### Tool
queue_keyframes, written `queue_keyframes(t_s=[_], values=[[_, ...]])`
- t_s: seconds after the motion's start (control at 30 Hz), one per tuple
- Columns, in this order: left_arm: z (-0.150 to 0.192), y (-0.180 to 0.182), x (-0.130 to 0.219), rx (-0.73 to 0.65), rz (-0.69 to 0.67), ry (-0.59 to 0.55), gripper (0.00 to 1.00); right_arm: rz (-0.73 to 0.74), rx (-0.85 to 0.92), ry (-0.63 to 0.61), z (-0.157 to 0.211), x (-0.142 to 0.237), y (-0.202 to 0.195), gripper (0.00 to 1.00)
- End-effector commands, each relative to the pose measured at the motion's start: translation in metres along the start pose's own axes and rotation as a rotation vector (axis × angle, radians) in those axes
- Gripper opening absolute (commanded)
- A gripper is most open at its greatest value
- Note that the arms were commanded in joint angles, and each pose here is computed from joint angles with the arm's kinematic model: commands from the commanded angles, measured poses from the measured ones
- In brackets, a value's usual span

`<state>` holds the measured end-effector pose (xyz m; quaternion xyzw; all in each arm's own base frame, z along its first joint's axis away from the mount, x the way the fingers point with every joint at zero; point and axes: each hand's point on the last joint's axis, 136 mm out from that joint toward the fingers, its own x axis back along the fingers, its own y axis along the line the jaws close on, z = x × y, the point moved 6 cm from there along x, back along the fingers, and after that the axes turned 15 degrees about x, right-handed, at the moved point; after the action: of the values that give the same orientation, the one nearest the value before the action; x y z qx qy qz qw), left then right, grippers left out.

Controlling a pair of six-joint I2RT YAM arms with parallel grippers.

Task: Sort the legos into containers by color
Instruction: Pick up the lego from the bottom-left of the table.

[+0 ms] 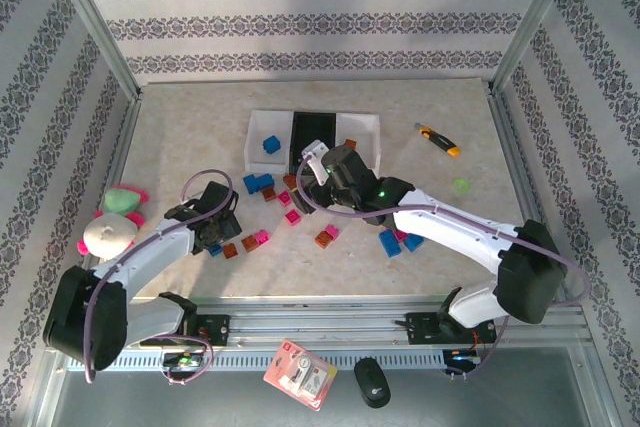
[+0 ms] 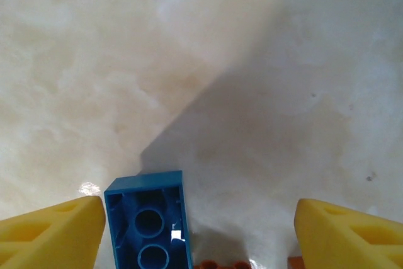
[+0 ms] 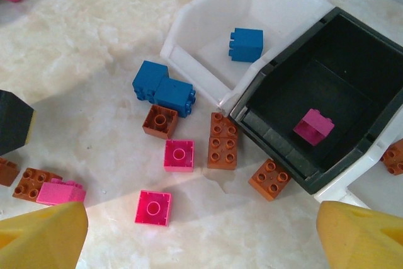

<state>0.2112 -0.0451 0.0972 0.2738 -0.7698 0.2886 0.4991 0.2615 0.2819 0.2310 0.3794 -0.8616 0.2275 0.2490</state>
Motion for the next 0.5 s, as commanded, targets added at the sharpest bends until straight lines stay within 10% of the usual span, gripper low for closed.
queue_keyframes(t_s=[0.0,0.47], values=[[0.002,0.007,-0.009,0.032,-0.049,0.035,0.72,-0.012,0.028,-0.024,-0.013,0.004,0.002,0.93],[-0.007,0.003,-0.001,-0.006,-0.048,0.033,0.29,0.036,0.006,-0.031,-0.013,0.011,-0.004,0.93]])
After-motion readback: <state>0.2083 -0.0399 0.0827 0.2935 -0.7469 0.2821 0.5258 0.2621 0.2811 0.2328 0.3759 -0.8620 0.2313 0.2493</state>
